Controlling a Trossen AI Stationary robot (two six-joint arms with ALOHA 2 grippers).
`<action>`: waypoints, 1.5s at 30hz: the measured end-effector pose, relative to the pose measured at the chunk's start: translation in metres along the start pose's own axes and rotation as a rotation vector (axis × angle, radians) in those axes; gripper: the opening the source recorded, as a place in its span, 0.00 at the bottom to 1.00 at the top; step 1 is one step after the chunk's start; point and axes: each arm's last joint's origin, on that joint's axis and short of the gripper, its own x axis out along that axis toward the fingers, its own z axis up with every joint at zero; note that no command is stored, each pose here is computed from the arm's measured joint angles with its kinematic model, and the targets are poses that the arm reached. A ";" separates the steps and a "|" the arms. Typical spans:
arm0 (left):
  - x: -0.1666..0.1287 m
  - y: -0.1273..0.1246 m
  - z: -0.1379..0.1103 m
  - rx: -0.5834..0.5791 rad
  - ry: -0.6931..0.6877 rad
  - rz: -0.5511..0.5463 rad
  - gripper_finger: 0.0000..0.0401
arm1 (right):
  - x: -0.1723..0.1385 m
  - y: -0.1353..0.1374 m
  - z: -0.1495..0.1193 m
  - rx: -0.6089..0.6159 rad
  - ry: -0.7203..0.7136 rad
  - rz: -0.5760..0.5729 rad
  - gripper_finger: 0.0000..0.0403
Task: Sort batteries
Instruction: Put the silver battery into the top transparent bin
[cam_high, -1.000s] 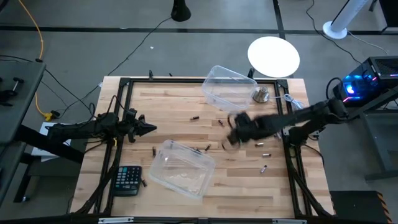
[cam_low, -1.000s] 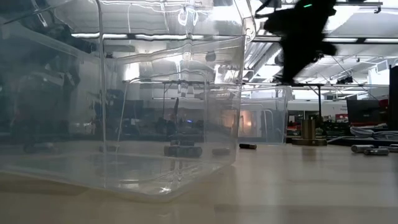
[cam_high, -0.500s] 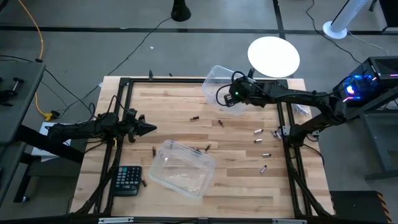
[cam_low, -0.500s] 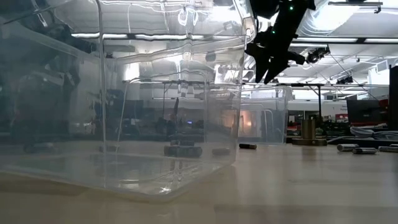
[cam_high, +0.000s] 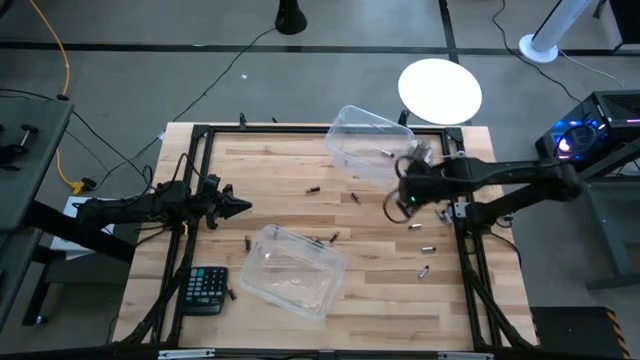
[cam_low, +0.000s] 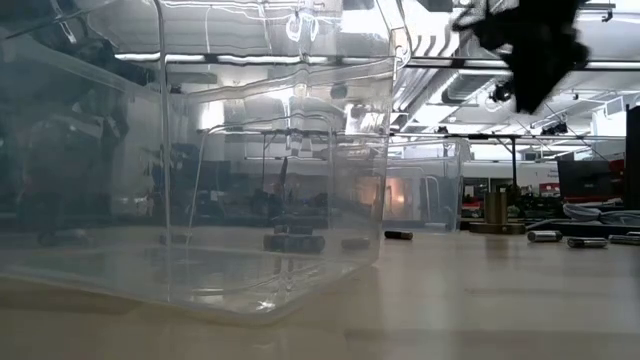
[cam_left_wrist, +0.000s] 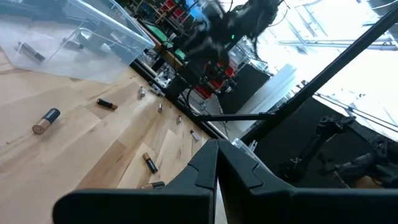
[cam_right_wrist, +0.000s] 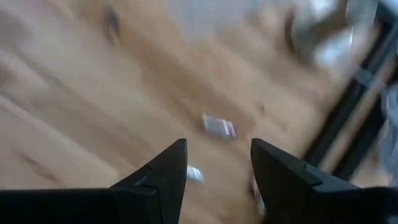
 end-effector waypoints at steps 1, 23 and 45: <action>0.000 0.000 0.000 0.000 0.000 0.000 0.00 | 0.007 -0.001 -0.006 0.003 0.040 -0.008 0.43; 0.000 0.000 0.000 0.000 0.000 0.000 0.00 | 0.154 -0.044 -0.014 0.885 0.123 0.031 0.39; 0.000 0.000 0.000 0.000 0.000 0.001 0.00 | 0.167 -0.036 -0.023 1.071 0.079 0.118 0.35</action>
